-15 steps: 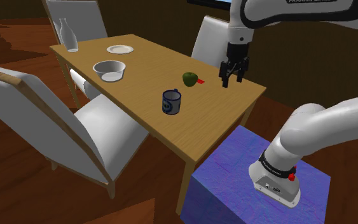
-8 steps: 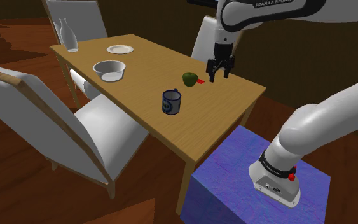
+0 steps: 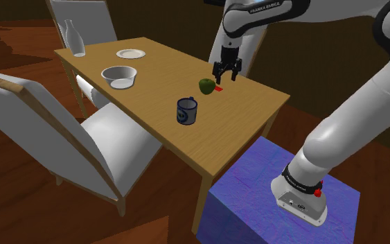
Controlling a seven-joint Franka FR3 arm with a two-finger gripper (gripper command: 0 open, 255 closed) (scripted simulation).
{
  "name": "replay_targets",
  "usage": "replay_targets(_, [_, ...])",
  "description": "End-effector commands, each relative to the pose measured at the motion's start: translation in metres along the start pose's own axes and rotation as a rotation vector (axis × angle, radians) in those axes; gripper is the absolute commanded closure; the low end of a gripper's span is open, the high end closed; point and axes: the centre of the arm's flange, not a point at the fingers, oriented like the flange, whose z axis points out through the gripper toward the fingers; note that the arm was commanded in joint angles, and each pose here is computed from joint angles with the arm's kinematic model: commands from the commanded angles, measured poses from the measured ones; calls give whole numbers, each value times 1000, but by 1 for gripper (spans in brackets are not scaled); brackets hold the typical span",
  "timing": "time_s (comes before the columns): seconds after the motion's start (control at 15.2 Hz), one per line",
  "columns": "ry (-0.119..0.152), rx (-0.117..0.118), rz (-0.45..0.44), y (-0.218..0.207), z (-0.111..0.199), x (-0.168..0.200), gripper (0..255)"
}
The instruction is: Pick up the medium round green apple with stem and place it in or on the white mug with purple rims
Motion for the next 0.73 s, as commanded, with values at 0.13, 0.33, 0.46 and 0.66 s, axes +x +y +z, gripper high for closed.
replay_targets(0.13, [25, -1, 26, 13, 12, 48, 0])
replay_targets(0.33, [43, -2, 46, 22, 17, 84, 0])
replay_targets(0.46, [55, -2, 59, 28, 20, 108, 0])
replay_targets(0.66, [74, -2, 78, 38, 24, 143, 0])
